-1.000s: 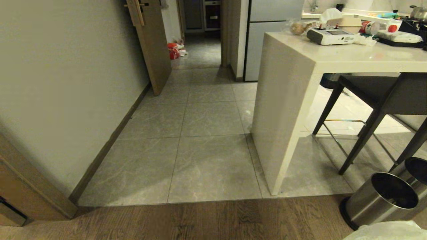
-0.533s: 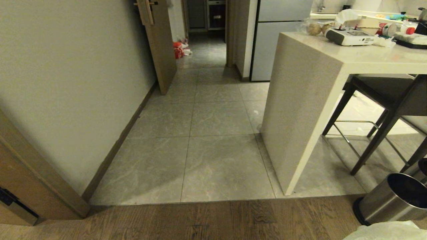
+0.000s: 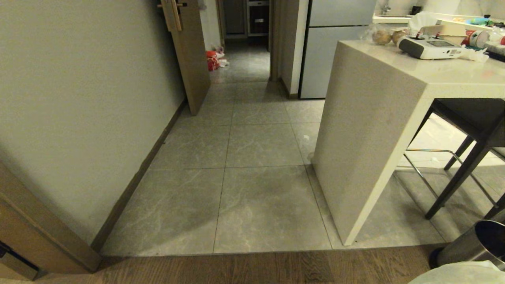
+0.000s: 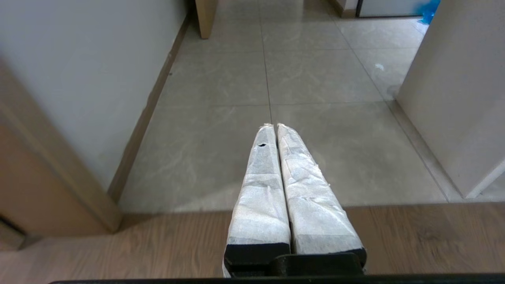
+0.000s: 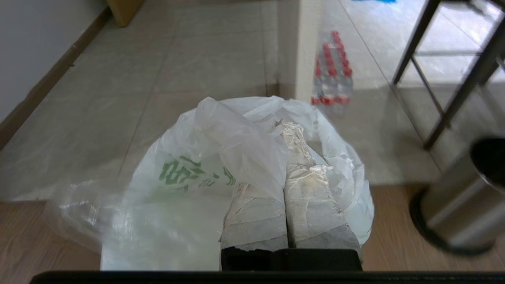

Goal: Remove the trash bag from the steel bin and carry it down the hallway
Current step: Put the trash bag at the door

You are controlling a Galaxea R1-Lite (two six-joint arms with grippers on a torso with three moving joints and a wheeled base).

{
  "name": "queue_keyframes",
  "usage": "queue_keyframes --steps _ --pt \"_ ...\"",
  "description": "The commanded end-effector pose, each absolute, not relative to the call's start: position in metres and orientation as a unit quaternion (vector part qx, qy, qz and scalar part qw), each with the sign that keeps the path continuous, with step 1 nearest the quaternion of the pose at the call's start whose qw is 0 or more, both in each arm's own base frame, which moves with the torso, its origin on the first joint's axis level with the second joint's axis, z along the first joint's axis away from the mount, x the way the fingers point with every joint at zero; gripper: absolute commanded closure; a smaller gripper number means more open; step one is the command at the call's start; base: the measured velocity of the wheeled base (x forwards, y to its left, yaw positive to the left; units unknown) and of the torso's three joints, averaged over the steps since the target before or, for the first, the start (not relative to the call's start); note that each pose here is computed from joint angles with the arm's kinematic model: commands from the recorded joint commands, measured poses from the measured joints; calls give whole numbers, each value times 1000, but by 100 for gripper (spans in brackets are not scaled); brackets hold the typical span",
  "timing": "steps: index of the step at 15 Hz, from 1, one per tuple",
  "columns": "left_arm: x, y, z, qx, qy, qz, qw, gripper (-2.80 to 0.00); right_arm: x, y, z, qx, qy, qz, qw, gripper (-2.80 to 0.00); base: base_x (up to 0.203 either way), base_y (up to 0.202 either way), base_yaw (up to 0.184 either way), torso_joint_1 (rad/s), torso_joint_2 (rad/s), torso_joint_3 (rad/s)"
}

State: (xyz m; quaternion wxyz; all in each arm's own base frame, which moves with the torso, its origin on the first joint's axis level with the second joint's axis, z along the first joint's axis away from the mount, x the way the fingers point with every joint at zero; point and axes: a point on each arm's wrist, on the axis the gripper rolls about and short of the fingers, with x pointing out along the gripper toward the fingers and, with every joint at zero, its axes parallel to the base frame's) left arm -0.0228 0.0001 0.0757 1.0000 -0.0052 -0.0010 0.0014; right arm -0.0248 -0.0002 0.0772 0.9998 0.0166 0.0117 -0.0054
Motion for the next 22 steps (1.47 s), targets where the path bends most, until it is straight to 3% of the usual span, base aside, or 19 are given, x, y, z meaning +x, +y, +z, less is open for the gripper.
queue_keyframes --steps 1,19,22 --pt "-23 0 75 -5 0 2 1000 0 -25 0 77 17 14 -5 1000 0 187 0 0 5 -2 5" --pt "-23 0 76 -6 -1 2 1000 0 -25 0 77 18 14 -6 1000 0 190 0 1 2 2 3" --pt "-23 0 76 -6 -1 2 1000 0 -25 0 77 18 14 -6 1000 0 51 6 2 2 0 -1"
